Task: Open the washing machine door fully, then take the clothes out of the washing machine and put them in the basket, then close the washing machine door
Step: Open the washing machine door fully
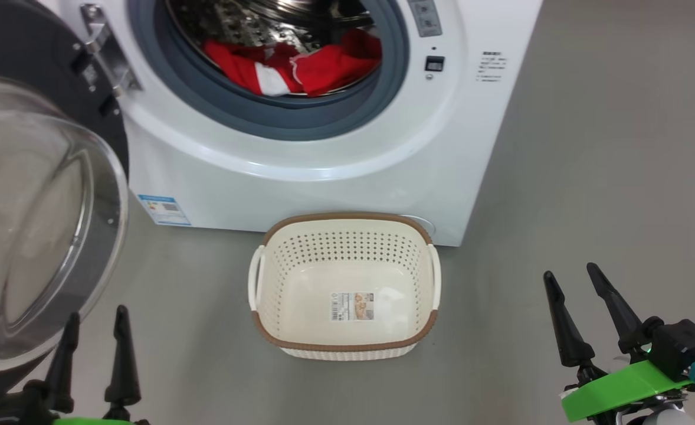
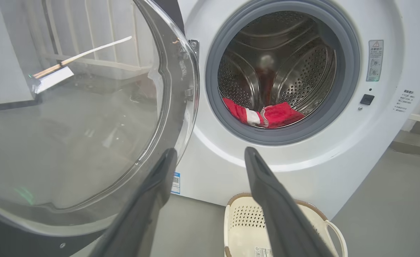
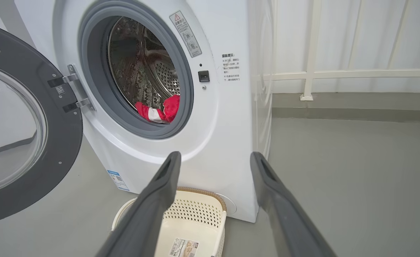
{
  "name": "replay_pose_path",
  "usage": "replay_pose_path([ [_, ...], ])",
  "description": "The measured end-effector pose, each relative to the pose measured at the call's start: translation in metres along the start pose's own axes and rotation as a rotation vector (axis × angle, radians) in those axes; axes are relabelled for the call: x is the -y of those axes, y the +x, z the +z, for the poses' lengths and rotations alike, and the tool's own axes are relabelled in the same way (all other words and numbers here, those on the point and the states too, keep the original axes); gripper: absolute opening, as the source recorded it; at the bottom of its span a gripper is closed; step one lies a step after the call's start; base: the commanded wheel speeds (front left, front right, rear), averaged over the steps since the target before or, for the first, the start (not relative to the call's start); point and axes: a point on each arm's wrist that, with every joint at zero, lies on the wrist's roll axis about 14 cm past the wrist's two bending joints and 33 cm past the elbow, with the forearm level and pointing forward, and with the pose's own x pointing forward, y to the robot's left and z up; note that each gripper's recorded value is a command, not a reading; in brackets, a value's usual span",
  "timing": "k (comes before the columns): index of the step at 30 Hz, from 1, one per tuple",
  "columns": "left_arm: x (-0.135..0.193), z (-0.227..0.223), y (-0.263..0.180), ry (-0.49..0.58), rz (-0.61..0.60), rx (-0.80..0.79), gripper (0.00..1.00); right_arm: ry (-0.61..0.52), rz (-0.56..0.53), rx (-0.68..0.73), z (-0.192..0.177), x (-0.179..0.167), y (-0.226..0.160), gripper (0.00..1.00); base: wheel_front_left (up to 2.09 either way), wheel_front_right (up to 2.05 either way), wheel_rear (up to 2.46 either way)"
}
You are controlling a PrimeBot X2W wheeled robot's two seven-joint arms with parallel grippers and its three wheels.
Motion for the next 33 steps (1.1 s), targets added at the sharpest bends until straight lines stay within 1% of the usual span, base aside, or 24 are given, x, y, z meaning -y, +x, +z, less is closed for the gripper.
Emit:
replay_pose_path([
  [8, 0.044, -0.007, 0.014, -0.001, -0.139, -0.016, 1.00, -0.007, -0.095, 0.024, 0.009, 0.030, -0.014, 1.00, 0.00, 0.00, 0.00],
  [16, 0.085, -0.011, 0.021, -0.038, -0.256, -0.025, 1.00, -0.019, -0.185, 0.053, 0.020, 0.057, -0.031, 1.00, 0.00, 0.00, 0.00],
  [28, 0.118, -0.024, 0.018, -0.074, -0.348, -0.064, 1.00, -0.030, -0.279, 0.073, 0.028, 0.082, -0.057, 1.00, 0.00, 0.00, 0.00],
  [33, 0.124, -0.023, 0.018, -0.087, -0.363, -0.061, 1.00, -0.027, -0.289, 0.078, 0.029, 0.083, -0.060, 1.00, 0.00, 0.00, 0.00],
])
